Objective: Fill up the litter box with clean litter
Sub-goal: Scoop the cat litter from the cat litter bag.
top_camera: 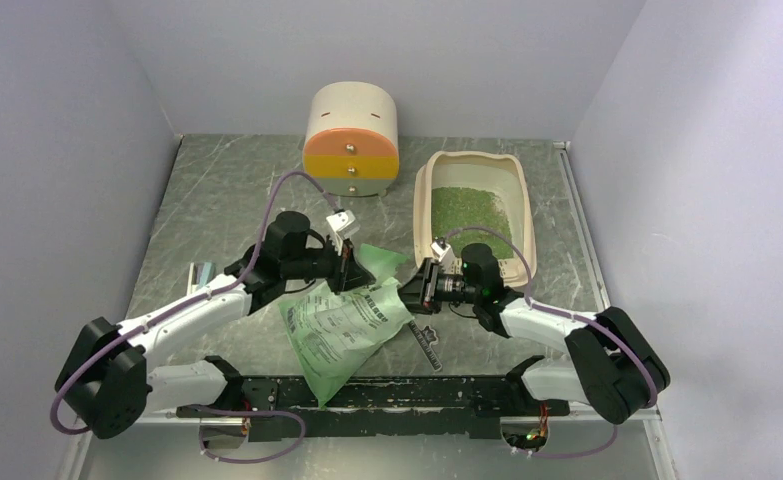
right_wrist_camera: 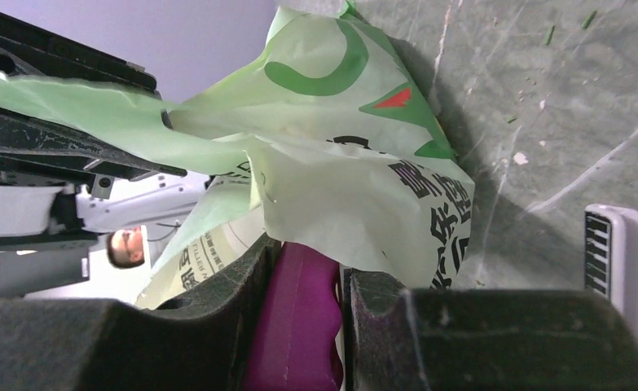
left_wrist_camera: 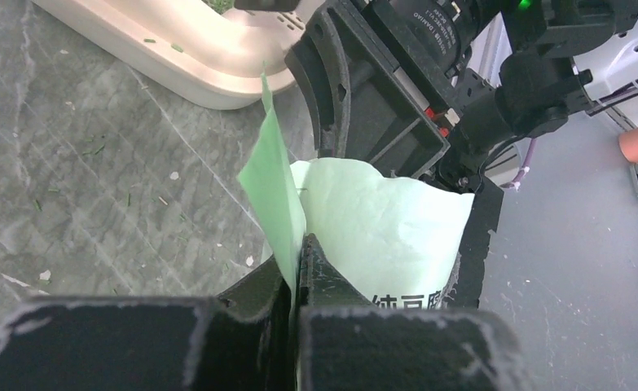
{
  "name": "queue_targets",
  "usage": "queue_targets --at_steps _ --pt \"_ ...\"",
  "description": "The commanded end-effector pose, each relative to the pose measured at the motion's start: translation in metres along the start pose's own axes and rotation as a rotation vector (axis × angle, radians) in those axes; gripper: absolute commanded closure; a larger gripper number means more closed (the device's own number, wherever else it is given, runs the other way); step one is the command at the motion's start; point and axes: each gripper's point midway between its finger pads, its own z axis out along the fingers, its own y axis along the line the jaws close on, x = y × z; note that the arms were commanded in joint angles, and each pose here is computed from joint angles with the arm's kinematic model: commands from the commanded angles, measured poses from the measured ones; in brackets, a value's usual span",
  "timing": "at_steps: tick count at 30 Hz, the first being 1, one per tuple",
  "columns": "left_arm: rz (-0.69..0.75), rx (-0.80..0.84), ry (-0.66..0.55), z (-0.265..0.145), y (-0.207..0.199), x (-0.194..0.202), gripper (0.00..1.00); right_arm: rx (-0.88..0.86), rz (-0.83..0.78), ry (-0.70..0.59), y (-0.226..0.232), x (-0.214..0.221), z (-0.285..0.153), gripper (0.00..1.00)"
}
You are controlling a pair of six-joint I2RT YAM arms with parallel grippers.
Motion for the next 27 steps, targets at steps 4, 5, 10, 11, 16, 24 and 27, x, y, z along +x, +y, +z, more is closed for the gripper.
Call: queue_targets --at_steps 4,5,10,11,16,24,27 --pt "0.076 -0.033 -0.144 -0.012 -0.007 -0.031 0.95 -0.228 0.008 0.035 0.059 0.012 -0.013 1.00" --pt "0.078 -0.033 -0.152 -0.014 -0.008 -0.031 0.95 -0.248 0.017 0.027 0.063 0.012 -0.016 1.00" --pt "0.096 -0.013 -0.198 -0.022 -0.017 -0.034 0.95 -0.323 0.053 0.006 0.075 0.013 -0.024 1.00" --pt "0.099 -0.009 -0.201 -0.023 -0.018 -0.034 0.95 -0.340 0.059 0.002 0.078 0.013 -0.026 1.00" --pt "0.115 0.009 -0.238 -0.030 -0.026 -0.037 0.95 -0.395 0.084 -0.014 0.084 0.012 -0.034 1.00" --pt "0.131 0.020 -0.281 -0.039 -0.031 -0.043 0.95 -0.411 0.121 -0.081 0.078 0.003 -0.055 1.00" --pt "0.133 0.033 -0.321 -0.045 -0.035 -0.048 0.95 -0.392 0.125 -0.113 0.072 -0.003 -0.064 1.00"
